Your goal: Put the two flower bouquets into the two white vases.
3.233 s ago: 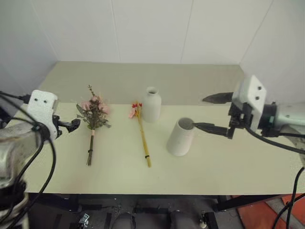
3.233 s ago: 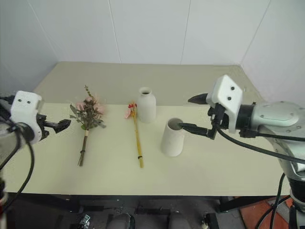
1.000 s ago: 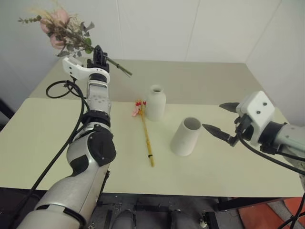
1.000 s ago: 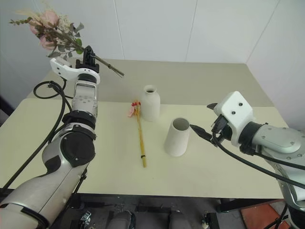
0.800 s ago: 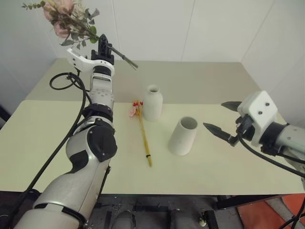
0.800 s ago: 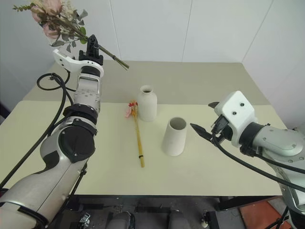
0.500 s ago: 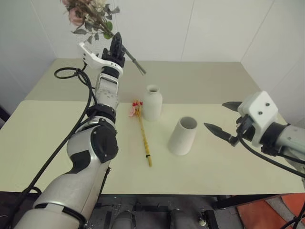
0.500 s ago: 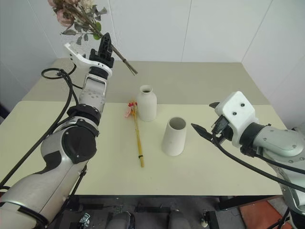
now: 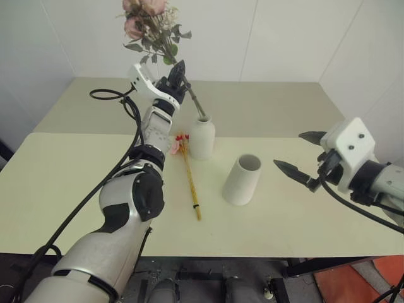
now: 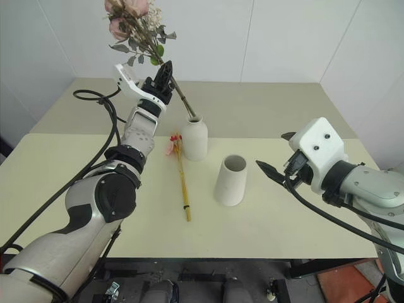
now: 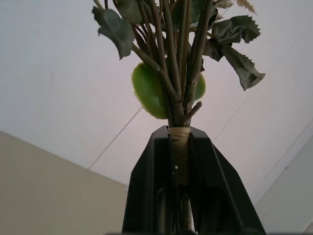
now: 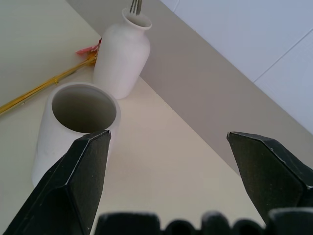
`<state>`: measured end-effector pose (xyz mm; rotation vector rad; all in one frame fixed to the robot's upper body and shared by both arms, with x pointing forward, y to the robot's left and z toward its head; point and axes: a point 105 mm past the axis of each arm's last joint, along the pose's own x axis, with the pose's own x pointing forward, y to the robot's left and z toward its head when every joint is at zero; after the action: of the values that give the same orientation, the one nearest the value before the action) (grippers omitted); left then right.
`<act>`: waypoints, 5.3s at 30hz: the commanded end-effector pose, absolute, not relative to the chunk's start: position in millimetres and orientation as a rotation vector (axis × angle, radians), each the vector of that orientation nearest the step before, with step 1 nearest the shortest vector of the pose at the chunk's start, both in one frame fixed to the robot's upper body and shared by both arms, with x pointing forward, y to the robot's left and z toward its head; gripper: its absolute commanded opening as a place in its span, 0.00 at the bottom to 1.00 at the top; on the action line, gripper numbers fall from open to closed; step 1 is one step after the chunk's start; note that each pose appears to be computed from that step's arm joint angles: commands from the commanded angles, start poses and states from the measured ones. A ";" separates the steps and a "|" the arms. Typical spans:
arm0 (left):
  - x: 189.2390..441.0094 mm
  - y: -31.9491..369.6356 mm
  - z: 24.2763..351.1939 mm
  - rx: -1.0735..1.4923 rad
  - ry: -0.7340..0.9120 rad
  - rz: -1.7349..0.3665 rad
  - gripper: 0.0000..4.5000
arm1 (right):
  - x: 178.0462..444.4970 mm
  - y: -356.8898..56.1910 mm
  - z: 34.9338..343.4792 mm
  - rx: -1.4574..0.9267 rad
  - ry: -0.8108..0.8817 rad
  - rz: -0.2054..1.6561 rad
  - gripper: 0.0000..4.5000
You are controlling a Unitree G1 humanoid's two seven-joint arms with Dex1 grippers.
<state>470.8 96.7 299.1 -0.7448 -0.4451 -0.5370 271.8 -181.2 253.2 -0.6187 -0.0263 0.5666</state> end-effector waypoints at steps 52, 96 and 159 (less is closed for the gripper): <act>418.3 141.4 247.3 -0.348 -0.316 -0.485 0.99 | 267.9 -196.4 266.0 -0.627 -0.060 0.515 1.00; 378.1 37.0 135.7 -0.255 0.855 -0.314 0.86 | 278.6 -216.4 283.2 -0.740 0.032 0.571 1.00; 345.6 -11.1 308.2 -0.402 -0.483 -1.498 0.01 | 213.6 -263.6 266.2 -0.549 0.137 0.532 1.00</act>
<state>350.6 -7.1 298.4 -0.4502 -0.4293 -1.4745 217.1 -261.7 253.7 -0.5216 0.1881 0.5730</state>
